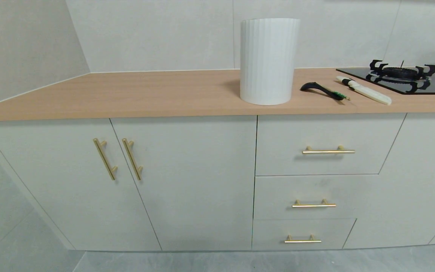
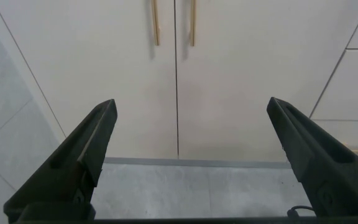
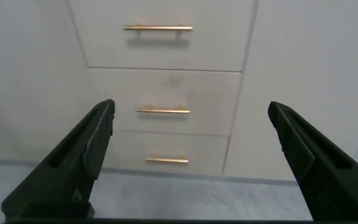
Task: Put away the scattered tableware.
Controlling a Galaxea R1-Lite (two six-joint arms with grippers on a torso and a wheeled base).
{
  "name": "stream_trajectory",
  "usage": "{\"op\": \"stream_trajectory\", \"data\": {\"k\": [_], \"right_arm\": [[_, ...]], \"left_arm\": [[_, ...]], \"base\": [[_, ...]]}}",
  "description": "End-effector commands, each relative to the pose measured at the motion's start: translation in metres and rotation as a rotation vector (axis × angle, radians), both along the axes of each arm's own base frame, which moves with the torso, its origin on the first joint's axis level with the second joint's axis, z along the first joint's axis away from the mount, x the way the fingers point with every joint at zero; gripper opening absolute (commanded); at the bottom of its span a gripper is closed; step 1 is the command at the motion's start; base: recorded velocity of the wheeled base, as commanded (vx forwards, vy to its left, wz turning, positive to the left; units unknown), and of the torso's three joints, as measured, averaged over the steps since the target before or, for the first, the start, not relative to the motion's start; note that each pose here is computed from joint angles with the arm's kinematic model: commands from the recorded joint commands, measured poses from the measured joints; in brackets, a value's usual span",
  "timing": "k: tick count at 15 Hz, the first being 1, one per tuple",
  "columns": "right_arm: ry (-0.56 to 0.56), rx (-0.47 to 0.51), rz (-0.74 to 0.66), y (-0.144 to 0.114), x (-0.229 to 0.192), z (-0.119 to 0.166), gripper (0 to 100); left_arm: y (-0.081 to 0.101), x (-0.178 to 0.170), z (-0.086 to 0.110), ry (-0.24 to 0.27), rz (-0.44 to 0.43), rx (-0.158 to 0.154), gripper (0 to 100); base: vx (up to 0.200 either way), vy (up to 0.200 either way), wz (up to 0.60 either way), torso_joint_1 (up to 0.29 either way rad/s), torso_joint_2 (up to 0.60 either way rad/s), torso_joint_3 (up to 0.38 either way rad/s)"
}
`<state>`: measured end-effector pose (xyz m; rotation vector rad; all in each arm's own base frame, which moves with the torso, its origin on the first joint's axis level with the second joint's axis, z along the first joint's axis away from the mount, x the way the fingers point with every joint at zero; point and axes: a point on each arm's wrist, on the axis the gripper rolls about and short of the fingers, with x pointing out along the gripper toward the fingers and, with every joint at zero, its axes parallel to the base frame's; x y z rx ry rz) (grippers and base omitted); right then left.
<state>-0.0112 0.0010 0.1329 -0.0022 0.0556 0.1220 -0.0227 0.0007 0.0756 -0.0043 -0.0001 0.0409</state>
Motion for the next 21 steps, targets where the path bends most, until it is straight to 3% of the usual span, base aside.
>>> {"op": "stream_trajectory", "data": {"k": [1, 4, 12, 16, 17, 18, 19, 21], "right_arm": [[0.33, -0.011, 0.073, 0.006, 0.07, 0.029, 100], [0.421, -0.019, 0.079, 0.012, 0.129, 0.035, 100], [0.586, -0.04, 0.11, 0.031, 0.236, 0.001, 100], [0.692, -0.059, 0.108, 0.039, 0.275, -0.046, 100], [0.694, -0.06, 0.108, 0.039, 0.275, -0.048, 100], [0.705, -0.099, 0.076, 0.052, 0.293, -0.079, 100], [0.7, -0.116, 0.057, 0.057, 0.298, -0.091, 100], [0.671, -0.112, 0.038, 0.06, 0.306, -0.103, 100]], "left_arm": [[0.0, 0.0, 0.0, 0.0, 0.001, 0.0, 100], [0.0, 0.0, 0.0, 0.0, 0.001, 0.0, 100], [0.0, 0.0, 0.0, 0.0, 0.001, 0.0, 100], [0.0, 0.0, 0.0, 0.0, 0.001, 0.0, 100], [0.0, 0.0, 0.0, 0.0, 0.001, 0.0, 100], [0.0, 0.0, 0.0, 0.0, 0.001, 0.0, 100], [0.0, 0.0, 0.0, -0.002, 0.001, 0.0, 100], [0.0, 0.0, 0.0, 0.0, 0.001, 0.0, 100]], "base": [[0.0, 0.0, 0.0, 0.0, 0.0, 0.0], [0.0, 0.0, 0.0, 0.0, 0.0, 0.0], [0.0, 0.0, 0.0, 0.0, 0.0, 0.0], [0.0, 0.0, 0.0, 0.0, 0.0, 0.0], [0.0, 0.0, 0.0, 0.0, 0.0, 0.0], [0.0, 0.0, 0.0, 0.0, 0.0, 0.0], [0.0, 0.0, 0.0, 0.0, 0.0, 0.0], [0.0, 0.0, 0.0, 0.0, 0.0, 0.0]]}}
